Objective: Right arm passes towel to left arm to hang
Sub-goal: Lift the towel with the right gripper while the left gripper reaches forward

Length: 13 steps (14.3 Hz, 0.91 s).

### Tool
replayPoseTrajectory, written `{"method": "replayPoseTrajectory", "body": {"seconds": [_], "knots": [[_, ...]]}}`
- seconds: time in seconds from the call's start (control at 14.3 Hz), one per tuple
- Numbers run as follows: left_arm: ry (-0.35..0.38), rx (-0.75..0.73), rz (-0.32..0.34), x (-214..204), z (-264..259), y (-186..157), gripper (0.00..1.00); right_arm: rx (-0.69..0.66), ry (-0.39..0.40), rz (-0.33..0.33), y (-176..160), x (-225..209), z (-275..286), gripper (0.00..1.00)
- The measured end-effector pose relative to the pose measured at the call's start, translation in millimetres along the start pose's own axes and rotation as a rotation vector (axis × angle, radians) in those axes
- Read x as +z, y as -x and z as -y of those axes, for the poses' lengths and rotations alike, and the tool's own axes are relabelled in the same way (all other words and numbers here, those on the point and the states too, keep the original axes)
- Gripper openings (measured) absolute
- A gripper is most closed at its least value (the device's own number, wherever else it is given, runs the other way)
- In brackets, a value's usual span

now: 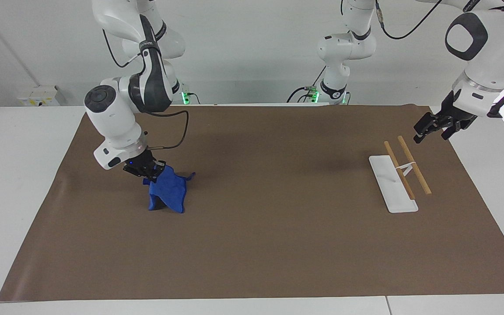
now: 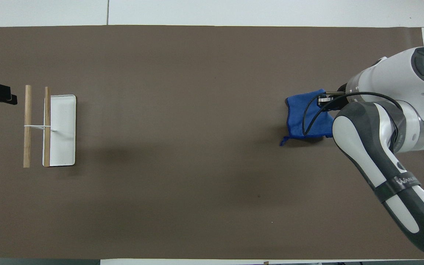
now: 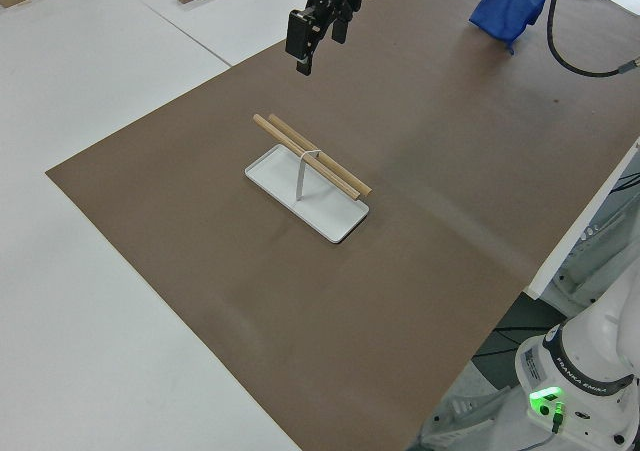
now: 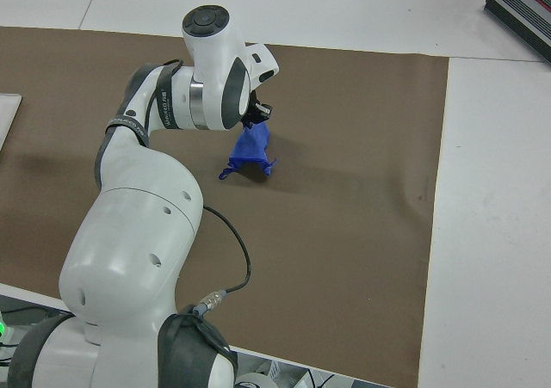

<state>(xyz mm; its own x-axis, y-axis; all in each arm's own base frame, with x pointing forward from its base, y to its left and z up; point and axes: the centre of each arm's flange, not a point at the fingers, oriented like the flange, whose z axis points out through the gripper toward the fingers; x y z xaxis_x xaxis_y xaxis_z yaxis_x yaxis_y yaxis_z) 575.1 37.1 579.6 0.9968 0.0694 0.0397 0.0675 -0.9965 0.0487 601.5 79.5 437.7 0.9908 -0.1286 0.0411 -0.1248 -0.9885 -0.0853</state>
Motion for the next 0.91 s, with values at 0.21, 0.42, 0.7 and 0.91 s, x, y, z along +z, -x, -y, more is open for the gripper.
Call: {"method": "replayPoseTrajectory", "body": {"seconds": [0.21,0.42,0.7,0.91], "knots": [[0.000,0.000,0.000,0,0,0,1.00,0.089,-0.109,-0.019,-8,-47,45,0.03],[0.000,0.000,0.000,0,0,0,1.00,0.229,-0.240,-0.010,-16,-74,90,0.03],[0.000,0.000,0.000,0,0,0,1.00,0.435,-0.463,0.000,-18,-77,151,0.03],[0.000,0.006,0.000,0,-4,0,1.00,0.585,-0.591,-0.023,-6,-81,203,0.03]]}}
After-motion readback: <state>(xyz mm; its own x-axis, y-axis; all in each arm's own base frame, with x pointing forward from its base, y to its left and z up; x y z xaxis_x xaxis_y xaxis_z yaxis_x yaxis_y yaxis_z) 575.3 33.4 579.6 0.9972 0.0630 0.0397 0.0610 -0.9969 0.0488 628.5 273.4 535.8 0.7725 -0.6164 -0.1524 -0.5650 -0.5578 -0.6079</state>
